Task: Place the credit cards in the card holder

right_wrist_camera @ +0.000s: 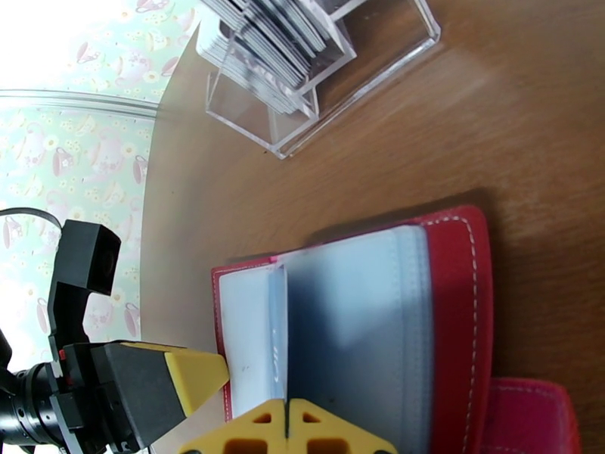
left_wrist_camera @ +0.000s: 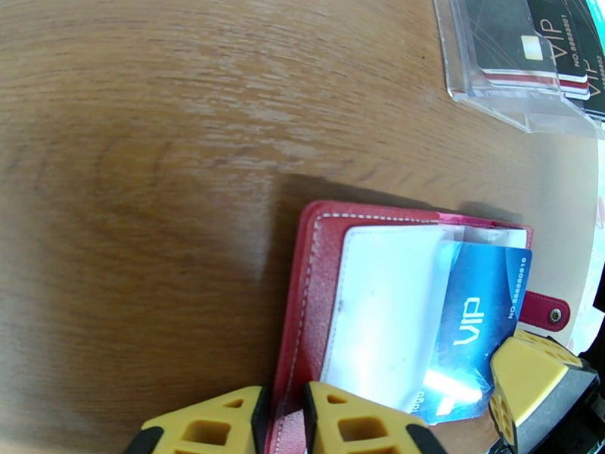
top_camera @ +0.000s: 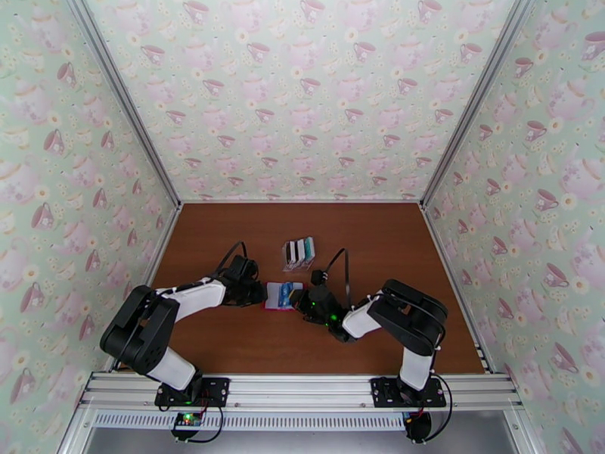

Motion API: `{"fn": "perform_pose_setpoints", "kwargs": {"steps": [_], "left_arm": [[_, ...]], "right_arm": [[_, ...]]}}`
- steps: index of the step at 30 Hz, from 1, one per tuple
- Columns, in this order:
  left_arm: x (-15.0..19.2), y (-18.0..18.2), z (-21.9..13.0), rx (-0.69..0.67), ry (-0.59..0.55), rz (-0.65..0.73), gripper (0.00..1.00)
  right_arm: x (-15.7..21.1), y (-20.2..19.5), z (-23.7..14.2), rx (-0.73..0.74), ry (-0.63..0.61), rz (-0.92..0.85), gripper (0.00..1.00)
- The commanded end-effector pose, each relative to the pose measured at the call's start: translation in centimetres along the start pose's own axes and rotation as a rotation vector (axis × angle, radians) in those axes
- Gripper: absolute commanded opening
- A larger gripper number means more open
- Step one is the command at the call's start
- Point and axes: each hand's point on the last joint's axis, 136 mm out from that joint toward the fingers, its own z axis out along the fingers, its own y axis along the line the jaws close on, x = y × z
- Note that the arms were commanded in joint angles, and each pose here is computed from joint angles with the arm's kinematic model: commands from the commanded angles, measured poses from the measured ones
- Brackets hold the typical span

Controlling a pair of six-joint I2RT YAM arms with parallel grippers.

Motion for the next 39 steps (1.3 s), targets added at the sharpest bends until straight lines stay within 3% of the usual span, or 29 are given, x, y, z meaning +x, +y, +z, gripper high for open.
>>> {"fn": "perform_pose_setpoints", "kwargs": {"steps": [1,7,11,16,24,32,39], "left_arm": [[5.5,2.6,2.6,-0.065,0.179,-0.03,0.22],[5.6,2.7,2.6,-0.068,0.18,-0.034,0.22],[5.5,2.7,2.6,-0.073,0.179,-0.038,0.22],[5.5,2.7,2.6,-0.071,0.175,-0.038,0.22],[5.4,2.1,2.5,-0.044,0.176,-0.036,0.22],[5.4,1.7,2.3,-0.027,0.175,-0.036,0.16],[5.6,1.8,2.6,-0.027,0.182,-0.04,0.16]], "right_arm": [[0.8,-1.1,0.3,0.057,0.033,-0.002,0.06],[0.4,-0.9,-0.3,0.086,0.027,-0.025,0.19],[0.0,-0.5,-0.8,0.127,0.029,-0.063,0.34],[-1.0,0.5,-1.3,0.221,0.042,-0.148,0.42],[-1.9,1.4,-1.0,0.387,0.111,-0.276,0.44],[-1.0,-0.3,-0.6,0.49,0.17,-0.286,0.44],[-0.5,-0.7,-0.2,0.48,0.184,-0.269,0.38]]}}
